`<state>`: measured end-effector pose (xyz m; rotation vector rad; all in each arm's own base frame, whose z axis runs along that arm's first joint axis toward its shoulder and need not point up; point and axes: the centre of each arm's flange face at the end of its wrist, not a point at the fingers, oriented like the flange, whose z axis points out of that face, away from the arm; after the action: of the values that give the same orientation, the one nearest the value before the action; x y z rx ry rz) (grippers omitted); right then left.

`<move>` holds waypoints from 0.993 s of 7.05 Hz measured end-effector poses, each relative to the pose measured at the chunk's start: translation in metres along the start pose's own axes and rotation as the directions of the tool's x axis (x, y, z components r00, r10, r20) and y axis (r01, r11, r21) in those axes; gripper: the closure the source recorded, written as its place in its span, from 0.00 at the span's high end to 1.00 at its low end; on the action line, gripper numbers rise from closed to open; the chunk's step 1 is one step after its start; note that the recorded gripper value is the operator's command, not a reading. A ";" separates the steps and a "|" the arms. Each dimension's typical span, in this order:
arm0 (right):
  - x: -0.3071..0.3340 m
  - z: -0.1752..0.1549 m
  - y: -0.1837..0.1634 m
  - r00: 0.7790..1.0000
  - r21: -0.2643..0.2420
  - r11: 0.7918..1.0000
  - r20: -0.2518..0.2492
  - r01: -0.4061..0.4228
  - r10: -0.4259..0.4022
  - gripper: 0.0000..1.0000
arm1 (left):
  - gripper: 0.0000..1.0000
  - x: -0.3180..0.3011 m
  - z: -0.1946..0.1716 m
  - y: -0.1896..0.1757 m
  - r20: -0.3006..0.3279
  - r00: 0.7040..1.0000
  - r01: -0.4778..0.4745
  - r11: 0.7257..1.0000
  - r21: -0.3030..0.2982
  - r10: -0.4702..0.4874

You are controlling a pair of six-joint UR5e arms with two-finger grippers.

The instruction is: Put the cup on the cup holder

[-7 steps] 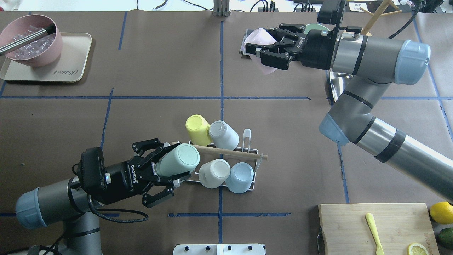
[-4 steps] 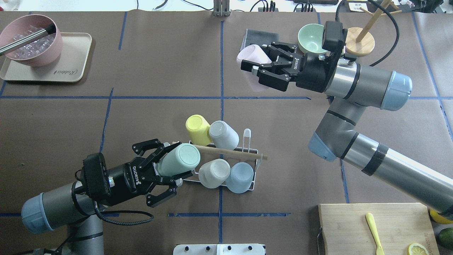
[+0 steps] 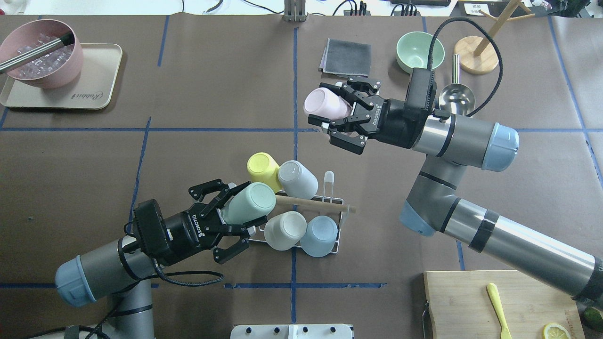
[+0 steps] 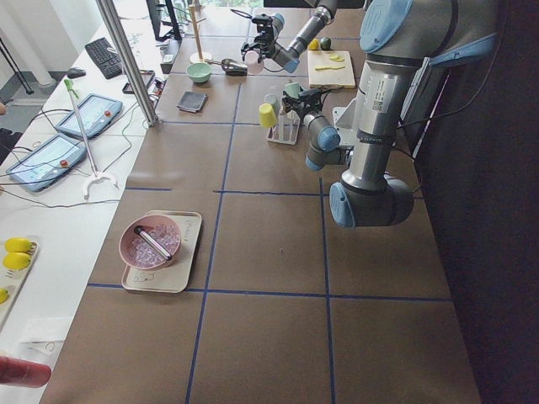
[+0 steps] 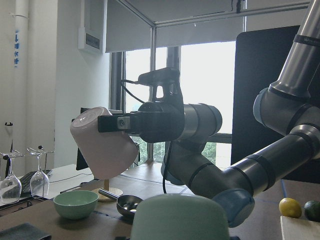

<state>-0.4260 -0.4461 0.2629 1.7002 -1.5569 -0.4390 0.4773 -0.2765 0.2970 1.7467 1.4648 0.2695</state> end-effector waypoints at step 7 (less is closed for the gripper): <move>-0.059 -0.004 0.055 0.995 -0.064 0.997 0.084 -0.046 0.051 0.00 | 0.13 0.002 -0.001 0.021 0.002 1.000 0.004 0.999 -0.033 -0.004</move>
<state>-0.4717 -0.3865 0.2909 1.6118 -1.6256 -0.5364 0.4924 -0.2738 0.3113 1.7167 1.4541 0.2879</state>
